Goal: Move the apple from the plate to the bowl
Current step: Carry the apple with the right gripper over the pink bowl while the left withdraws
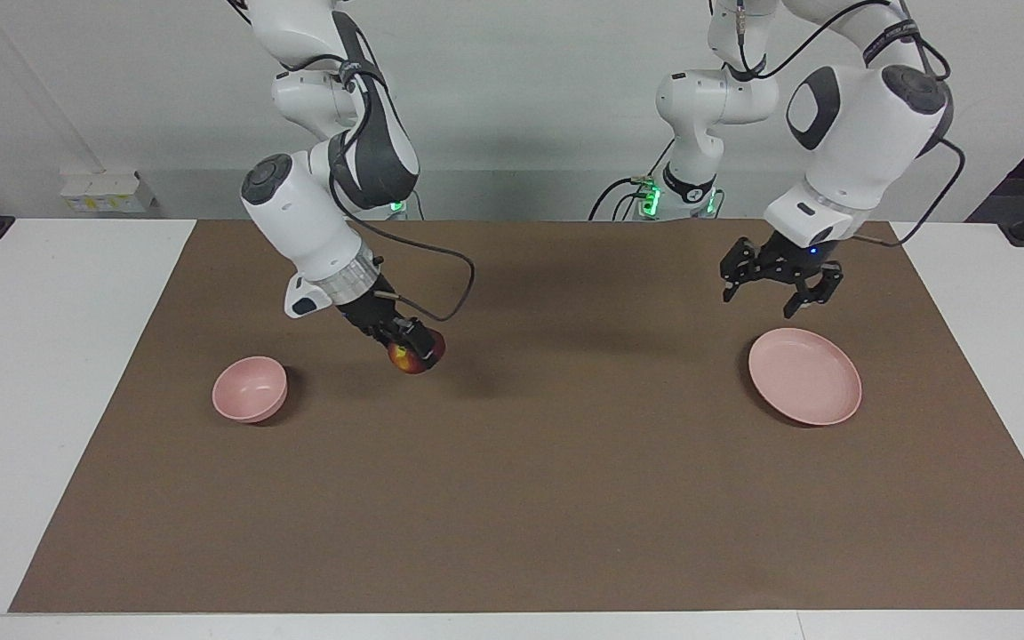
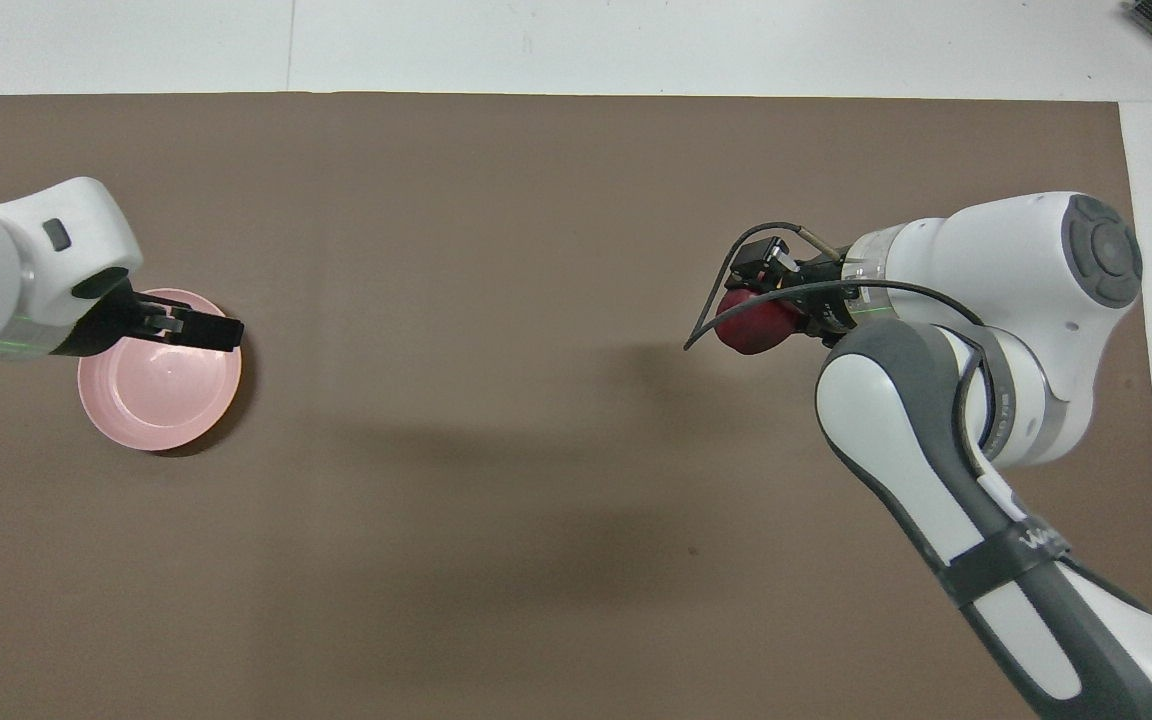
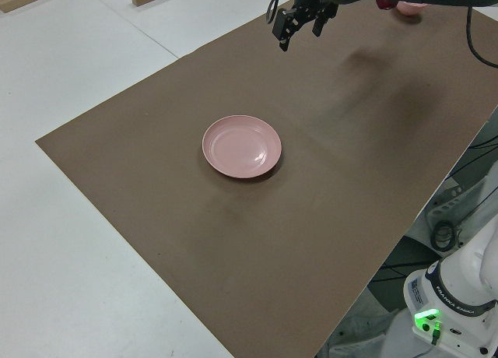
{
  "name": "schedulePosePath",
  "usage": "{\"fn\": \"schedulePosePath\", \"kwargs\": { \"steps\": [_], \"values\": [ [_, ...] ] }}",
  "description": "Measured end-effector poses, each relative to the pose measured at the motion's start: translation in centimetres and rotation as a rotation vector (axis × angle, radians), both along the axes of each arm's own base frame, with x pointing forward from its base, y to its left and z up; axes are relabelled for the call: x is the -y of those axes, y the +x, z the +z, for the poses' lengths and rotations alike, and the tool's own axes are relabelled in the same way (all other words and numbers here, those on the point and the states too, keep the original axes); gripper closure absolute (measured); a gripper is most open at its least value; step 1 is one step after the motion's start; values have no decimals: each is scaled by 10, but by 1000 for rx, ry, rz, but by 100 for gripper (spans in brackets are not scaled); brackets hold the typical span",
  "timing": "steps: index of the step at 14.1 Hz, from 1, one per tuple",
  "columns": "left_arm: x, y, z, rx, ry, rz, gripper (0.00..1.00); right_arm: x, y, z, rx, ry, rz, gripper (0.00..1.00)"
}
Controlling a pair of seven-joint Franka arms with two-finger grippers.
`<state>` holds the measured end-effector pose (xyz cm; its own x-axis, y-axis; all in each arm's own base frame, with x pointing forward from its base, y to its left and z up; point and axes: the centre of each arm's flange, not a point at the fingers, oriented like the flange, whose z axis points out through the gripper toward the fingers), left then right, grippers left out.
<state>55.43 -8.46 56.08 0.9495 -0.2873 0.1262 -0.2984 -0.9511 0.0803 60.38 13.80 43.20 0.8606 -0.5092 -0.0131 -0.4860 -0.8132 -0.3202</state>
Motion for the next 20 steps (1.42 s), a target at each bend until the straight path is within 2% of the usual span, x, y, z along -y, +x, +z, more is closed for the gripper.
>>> {"fn": "schedulePosePath", "kwargs": {
  "steps": [3,5,9,11,14,16,20],
  "values": [
    [-20,-6,64,1,44,10,0,24,8,6,61,-148,108,16],
    [-26,-15,95,-21,62,9,0,46,15,11,118,-217,167,16],
    [-29,-22,125,-40,89,7,0,81,28,14,260,-347,245,16],
    [-25,-21,127,-44,90,0,0,92,27,6,311,-403,263,16],
    [-26,-19,125,-49,90,1,0,120,23,-7,351,-476,278,16],
    [-27,-18,124,-49,90,3,0,143,13,-16,365,-502,265,16],
    [-30,-18,125,-49,90,10,0,178,-20,-29,339,-510,221,16]
  ]
}}
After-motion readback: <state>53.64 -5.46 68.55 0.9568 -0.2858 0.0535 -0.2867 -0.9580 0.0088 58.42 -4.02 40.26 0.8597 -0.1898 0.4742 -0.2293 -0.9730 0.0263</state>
